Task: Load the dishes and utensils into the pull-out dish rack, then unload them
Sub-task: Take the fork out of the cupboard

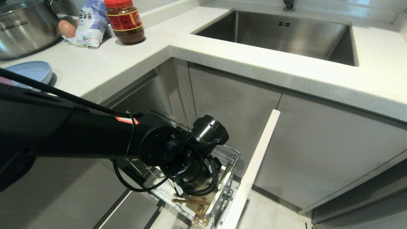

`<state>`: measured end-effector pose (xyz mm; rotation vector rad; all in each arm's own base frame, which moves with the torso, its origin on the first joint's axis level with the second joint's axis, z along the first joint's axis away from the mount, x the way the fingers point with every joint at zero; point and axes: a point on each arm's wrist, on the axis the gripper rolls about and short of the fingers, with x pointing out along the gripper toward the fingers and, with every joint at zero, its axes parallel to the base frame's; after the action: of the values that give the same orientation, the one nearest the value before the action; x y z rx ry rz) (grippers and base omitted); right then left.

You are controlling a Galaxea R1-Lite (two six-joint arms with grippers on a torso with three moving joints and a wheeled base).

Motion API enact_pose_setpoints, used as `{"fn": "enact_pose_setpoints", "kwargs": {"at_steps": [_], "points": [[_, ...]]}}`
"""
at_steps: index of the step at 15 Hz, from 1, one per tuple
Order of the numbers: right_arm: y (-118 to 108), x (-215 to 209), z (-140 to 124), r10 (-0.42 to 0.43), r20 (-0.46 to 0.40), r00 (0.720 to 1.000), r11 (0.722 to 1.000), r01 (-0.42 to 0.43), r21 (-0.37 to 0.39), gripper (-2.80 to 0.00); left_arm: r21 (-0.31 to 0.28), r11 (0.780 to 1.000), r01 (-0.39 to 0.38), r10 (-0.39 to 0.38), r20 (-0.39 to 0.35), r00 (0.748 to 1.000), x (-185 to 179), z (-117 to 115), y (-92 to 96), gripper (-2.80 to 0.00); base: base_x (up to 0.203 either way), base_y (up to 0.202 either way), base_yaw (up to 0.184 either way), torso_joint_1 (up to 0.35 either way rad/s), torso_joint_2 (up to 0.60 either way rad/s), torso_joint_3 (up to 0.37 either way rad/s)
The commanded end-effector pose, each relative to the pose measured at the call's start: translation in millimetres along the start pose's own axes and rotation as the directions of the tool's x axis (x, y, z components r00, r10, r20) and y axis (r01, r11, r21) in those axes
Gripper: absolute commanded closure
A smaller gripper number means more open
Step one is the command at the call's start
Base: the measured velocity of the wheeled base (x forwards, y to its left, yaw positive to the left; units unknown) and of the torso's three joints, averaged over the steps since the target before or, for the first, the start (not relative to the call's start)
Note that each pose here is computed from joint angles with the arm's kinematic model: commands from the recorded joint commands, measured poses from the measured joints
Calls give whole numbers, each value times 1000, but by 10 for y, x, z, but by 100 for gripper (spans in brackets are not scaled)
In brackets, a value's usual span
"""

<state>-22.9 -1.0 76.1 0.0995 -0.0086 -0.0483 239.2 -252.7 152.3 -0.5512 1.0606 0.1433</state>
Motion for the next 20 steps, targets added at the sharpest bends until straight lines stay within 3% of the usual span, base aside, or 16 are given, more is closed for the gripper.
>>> {"fn": "enact_pose_setpoints", "kwargs": {"at_steps": [1, 15, 20], "points": [[0, -3, -1, 0, 5, 1000, 1000, 0, 1, 0, -5, 1000, -5, 5, 4, 1000, 6, -1, 0, 0, 0, 0, 0, 0, 0, 0], [0, -3, -1, 1, 4, 1000, 1000, -1, 1, 0, 1, 1000, -4, 4, 31, 1000, -37, 4, -2, 0, 0, 0, 0, 0, 0, 0], [0, -3, -1, 0, 5, 1000, 1000, 0, 1, 0, 67, 998, 7, -9, 30, 999, -344, 26, 45, 0, 0, 0, 0, 0, 0, 0]]}}
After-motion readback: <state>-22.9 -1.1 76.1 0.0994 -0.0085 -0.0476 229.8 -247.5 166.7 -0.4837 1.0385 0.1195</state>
